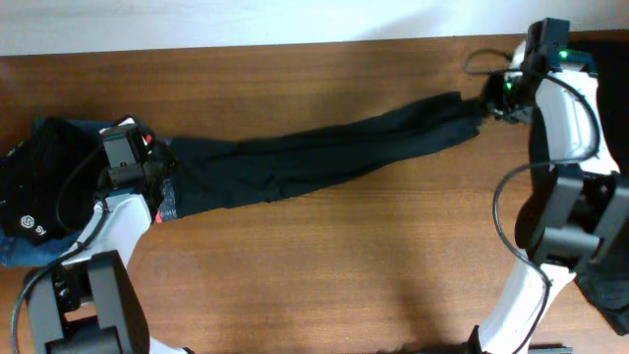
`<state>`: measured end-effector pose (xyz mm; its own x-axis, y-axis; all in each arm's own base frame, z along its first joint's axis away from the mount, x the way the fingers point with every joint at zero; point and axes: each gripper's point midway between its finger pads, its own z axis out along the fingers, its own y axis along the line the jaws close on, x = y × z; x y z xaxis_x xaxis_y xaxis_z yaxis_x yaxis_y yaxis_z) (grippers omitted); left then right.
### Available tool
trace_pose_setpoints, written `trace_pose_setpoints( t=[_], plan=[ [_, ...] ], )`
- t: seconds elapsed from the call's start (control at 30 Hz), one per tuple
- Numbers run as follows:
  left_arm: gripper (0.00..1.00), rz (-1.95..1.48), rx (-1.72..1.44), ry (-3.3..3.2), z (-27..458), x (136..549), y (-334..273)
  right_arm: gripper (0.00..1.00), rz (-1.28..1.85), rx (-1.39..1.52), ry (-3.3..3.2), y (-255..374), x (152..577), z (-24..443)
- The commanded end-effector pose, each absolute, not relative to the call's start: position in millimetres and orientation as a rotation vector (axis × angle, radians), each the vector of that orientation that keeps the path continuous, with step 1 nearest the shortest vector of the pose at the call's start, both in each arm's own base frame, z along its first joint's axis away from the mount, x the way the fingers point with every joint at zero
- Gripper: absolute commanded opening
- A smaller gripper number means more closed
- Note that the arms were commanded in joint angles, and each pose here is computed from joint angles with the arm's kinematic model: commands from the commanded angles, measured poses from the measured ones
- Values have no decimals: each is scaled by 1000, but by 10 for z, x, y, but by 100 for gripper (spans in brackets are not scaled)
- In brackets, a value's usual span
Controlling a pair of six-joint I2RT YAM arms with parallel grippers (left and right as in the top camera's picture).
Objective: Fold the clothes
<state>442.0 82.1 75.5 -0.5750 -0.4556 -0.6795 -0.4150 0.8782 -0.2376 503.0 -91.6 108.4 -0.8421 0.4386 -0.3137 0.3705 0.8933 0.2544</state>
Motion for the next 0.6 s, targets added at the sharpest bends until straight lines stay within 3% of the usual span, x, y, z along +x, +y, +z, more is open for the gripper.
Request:
trace_pose_setpoints(
  t=[0.0,0.3,0.57],
  plan=[
    [0,-50,-625,2260,701,4468,850,99,558,555,2628,-622,5333,869],
    [0,-49,-627,2271,678,4452,847,99,338,452,2839,-785,4930,611],
    [0,-47,-632,2286,650,4425,843,98,277,292,2858,-830,4931,568]
  ],
)
